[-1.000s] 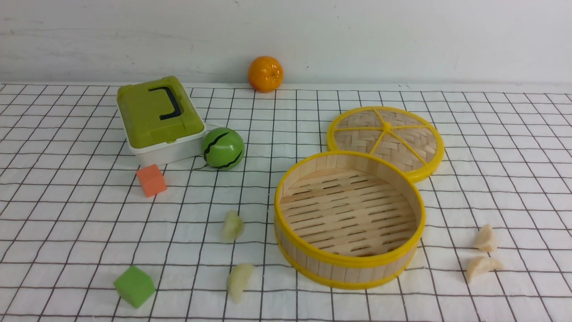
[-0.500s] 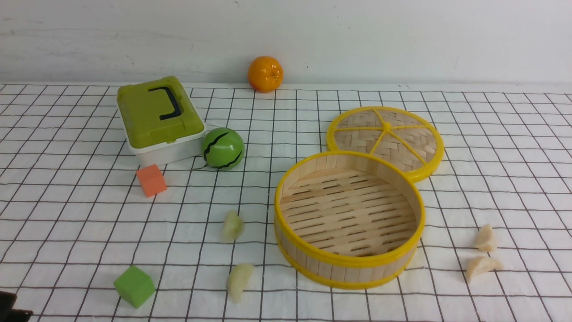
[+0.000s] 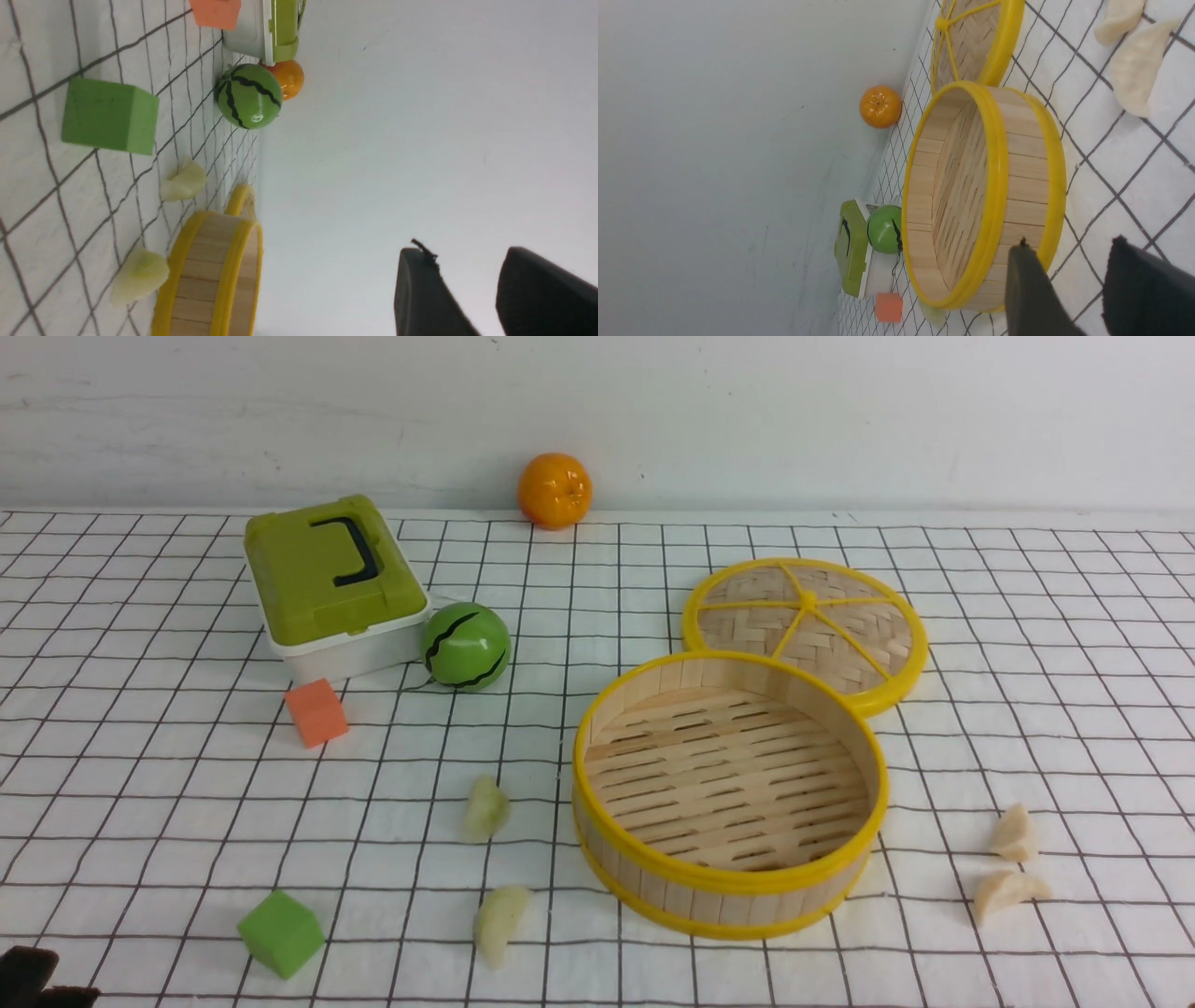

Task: Put the dumplings into the steamer on the table with the white tablecloth.
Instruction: 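Reach for and grasp a dumpling on the table with the left gripper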

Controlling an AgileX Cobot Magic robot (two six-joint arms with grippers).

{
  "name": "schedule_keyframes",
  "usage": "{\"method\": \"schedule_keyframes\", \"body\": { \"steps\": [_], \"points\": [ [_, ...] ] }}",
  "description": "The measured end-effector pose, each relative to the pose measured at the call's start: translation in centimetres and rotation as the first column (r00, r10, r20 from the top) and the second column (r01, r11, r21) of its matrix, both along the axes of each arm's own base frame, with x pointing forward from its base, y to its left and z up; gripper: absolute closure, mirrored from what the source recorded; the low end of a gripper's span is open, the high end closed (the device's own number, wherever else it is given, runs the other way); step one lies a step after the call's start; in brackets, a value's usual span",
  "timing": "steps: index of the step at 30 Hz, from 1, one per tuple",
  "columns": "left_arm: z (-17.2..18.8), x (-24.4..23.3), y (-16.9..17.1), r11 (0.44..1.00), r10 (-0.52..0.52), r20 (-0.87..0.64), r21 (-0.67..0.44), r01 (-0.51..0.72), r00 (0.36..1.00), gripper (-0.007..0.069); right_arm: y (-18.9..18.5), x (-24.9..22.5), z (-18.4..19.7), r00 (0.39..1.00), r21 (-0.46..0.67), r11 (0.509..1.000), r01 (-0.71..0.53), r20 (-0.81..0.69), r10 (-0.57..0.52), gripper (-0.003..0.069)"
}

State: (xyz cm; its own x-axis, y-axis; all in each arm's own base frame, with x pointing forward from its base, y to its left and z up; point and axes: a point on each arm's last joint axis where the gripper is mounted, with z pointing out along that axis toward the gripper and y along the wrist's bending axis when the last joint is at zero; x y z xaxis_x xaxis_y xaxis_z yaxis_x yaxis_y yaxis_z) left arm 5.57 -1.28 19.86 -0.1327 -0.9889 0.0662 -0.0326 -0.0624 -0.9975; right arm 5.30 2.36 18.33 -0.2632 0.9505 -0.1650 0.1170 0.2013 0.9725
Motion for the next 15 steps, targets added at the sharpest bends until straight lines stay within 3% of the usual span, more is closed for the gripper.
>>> {"method": "schedule_keyframes", "body": {
  "steps": [4, 5, 7, 8, 11, 12, 15],
  "points": [
    [3.8, -0.7, -0.2, 0.959, -0.029, 0.14, 0.284, -0.012, 0.99, 0.0386, 0.2, -0.1, 0.2, 1.0, 0.023, 1.0, -0.02, 0.0, 0.02, 0.0418],
    [4.1, -0.8, -0.2, 0.953, -0.03, 0.15, 0.302, -0.017, 0.988, 0.0386, 0.2, -0.1, 0.3, 1.0, 0.022, 1.0, -0.022, 0.003, 0.022, 0.0418],
    [6.4, -1.4, -0.2, 0.885, -0.046, 0.236, 0.46, -0.07, 0.971, 0.0386, 0.3, -0.1, 1.0, 0.999, 0.001, 1.0, -0.029, 0.033, 0.029, 0.0418],
    [8.5, -2.2, -0.3, 0.784, -0.072, 0.308, 0.606, -0.137, 0.949, 0.0386, 0.2, -0.3, 2.3, 0.995, -0.052, 0.998, -0.022, 0.093, 0.027, 0.0419],
    [11.2, -3.3, -0.7, 0.581, -0.144, 0.353, 0.787, -0.21, 0.925, 0.0386, -0.2, -0.6, 5.1, 0.974, -0.167, 0.985, 0.029, 0.225, 0.009, 0.0435],
    [11.3, -3.4, -0.7, 0.573, -0.15, 0.352, 0.792, -0.209, 0.924, 0.0386, -0.2, -0.7, 5.6, 0.97, -0.184, 0.982, 0.039, 0.245, 0.007, 0.0438],
    [12.8, -2.1, -0.9, 0.372, -0.206, 0.211, 0.92, -0.123, 0.955, 0.0386, -0.4, -0.8, 9.5, 0.938, -0.352, 0.93, 0.108, 0.346, 0.022, 0.0488]
  ]
}}
